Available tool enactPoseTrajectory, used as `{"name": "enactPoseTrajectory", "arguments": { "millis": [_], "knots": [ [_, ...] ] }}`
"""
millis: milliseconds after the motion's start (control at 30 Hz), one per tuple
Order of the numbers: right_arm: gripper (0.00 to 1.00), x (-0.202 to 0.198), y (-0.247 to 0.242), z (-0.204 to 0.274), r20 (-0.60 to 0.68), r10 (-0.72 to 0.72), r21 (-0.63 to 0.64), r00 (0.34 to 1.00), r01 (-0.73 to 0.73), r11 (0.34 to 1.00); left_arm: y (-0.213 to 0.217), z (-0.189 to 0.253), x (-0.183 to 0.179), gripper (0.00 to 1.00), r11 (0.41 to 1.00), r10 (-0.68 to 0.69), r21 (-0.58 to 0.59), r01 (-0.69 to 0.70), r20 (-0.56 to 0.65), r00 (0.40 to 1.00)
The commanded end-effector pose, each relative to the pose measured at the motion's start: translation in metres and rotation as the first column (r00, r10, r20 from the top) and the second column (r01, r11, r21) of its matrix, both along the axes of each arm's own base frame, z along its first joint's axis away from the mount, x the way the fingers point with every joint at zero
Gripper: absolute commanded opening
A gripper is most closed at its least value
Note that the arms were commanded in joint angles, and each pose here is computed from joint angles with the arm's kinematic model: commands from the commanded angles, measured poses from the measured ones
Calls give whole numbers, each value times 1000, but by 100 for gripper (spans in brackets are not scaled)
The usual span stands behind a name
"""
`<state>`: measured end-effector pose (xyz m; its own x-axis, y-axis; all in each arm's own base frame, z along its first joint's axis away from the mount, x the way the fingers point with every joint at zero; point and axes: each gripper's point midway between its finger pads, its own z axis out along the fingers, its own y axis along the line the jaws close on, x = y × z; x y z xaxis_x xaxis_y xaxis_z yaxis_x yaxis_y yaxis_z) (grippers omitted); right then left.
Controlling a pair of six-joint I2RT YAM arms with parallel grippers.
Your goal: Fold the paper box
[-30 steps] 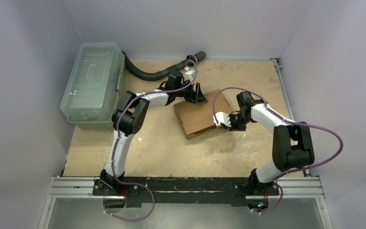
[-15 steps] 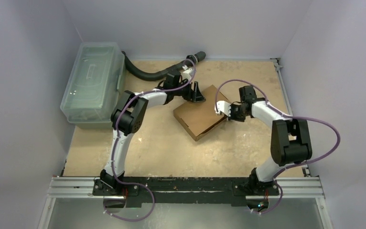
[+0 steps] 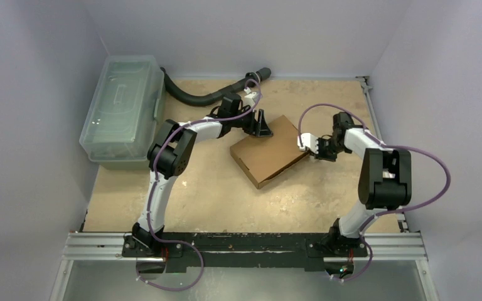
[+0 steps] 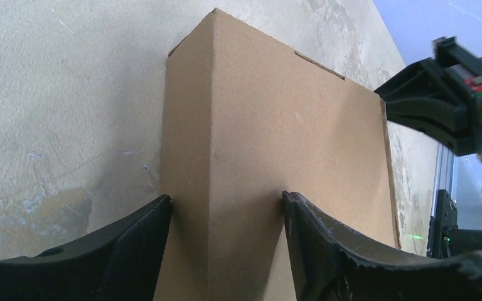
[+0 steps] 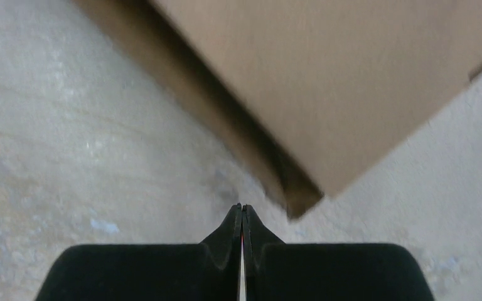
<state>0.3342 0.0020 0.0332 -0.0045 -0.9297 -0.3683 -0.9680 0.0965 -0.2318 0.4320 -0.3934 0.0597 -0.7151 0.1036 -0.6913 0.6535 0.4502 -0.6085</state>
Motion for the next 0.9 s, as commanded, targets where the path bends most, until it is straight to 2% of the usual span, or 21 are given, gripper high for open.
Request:
{"name": "enactPoseTrajectory", "arguments": {
  "millis": [0, 67, 133, 233, 333, 500, 600, 700, 867],
  "knots": [
    [0, 32, 42, 3, 44, -35, 102, 998, 30, 994, 9, -58, -38, 63, 992, -39, 112, 59, -167, 985],
    [0, 59, 57, 6, 128, -148, 129, 981, 132, 983, 7, -58, -41, 63, 991, -60, 110, 79, -163, 985],
    [0, 93, 70, 24, 238, -301, 222, 923, 250, 942, 3, -59, -47, 63, 987, -86, 118, 105, -159, 984],
    [0, 99, 91, 49, 263, -294, 333, 919, 200, 921, -1, -60, -50, 63, 985, -96, 125, 116, -152, 984],
    [0, 83, 90, 54, 222, -256, 334, 941, 173, 927, 1, -60, -44, 63, 987, -63, 134, 84, -155, 986],
    [0, 62, 7, 59, 173, -374, 283, 911, 318, 905, 15, -50, -23, 64, 992, 56, 124, -36, -155, 986],
    [0, 49, -23, 55, 153, -431, 267, 889, 383, 884, 19, -44, -17, 64, 992, 84, 104, -69, -152, 985],
    [0, 43, -27, 45, 110, -446, 242, 888, 411, 879, 17, -42, -17, 64, 994, 85, 88, -71, -159, 984],
    [0, 60, -6, 31, 47, -450, 256, 892, 425, 868, 16, -43, -21, 64, 995, 70, 77, -57, -177, 982]
  ]
}}
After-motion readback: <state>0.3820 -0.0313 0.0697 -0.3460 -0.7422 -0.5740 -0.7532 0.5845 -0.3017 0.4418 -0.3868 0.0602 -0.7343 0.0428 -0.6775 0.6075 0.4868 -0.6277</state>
